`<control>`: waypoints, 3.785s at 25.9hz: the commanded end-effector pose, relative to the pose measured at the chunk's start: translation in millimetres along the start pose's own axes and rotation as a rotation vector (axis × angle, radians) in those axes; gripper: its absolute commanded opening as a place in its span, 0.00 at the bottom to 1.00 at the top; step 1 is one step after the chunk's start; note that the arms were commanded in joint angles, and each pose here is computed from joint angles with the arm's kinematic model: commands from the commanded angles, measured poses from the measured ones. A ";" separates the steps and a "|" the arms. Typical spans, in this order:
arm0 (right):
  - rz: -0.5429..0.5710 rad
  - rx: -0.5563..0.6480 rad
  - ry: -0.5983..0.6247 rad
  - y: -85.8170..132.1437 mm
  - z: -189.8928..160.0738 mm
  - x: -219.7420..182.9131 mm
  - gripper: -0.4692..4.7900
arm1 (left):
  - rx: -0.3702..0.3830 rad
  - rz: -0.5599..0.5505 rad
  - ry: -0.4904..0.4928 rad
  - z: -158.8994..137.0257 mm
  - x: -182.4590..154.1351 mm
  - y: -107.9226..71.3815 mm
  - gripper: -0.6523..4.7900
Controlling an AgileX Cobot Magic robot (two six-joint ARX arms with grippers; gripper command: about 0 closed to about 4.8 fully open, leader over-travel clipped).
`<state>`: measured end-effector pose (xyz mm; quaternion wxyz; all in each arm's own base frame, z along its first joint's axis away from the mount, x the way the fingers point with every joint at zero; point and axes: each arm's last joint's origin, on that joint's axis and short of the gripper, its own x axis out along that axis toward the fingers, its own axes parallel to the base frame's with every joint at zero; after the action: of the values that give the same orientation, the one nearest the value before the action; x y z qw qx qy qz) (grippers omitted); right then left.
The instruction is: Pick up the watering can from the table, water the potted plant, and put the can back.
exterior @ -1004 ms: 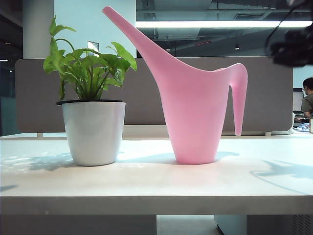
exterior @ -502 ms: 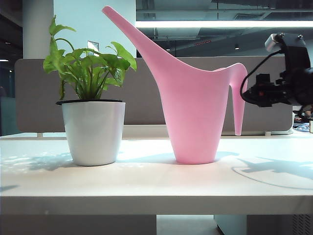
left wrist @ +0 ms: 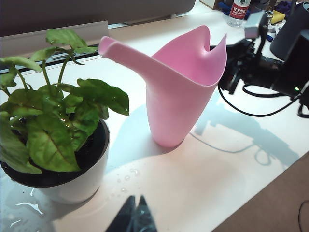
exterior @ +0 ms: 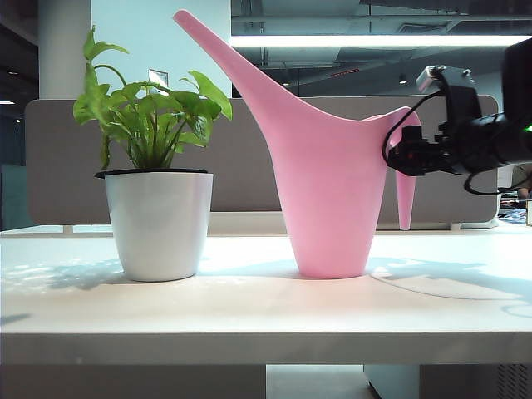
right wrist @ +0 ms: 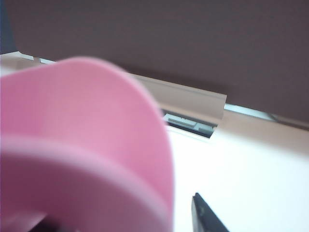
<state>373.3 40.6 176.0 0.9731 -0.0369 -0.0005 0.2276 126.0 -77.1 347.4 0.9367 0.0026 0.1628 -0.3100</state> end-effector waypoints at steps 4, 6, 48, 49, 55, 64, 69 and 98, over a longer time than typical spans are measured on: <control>0.009 0.001 -0.005 -3.5 7.6 8.4 0.26 | 0.005 -0.003 -0.014 1.9 -1.0 -0.1 0.13; 0.008 -0.003 -0.016 -3.6 10.5 7.9 0.15 | 0.005 -0.003 -0.013 1.9 -1.0 -0.1 0.13; -0.368 -1.038 0.118 71.9 253.8 12.0 0.08 | 0.004 -0.002 -0.007 1.5 0.7 0.1 0.13; -0.380 -1.037 0.103 71.7 255.6 11.7 0.08 | 0.004 -0.003 -0.007 1.5 0.7 0.1 0.13; -0.427 -1.090 0.096 70.7 262.2 10.1 0.08 | 0.004 -0.002 -0.007 1.5 0.7 0.1 0.13; -0.453 -1.101 0.098 70.1 267.3 5.6 0.08 | 0.004 -0.003 -0.007 1.5 0.7 0.1 0.13; -0.461 -0.908 0.146 69.3 262.0 3.7 0.08 | 0.004 -0.002 -0.007 1.5 0.7 0.1 0.13; -0.409 -0.002 0.081 70.8 -1.9 -39.0 0.20 | 0.005 -0.003 -0.012 1.7 -0.8 -0.1 0.13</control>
<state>308.1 85.9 174.6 0.9992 -0.0342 0.0135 0.0161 126.1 -77.1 347.3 0.9366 0.0029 0.1631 -0.3101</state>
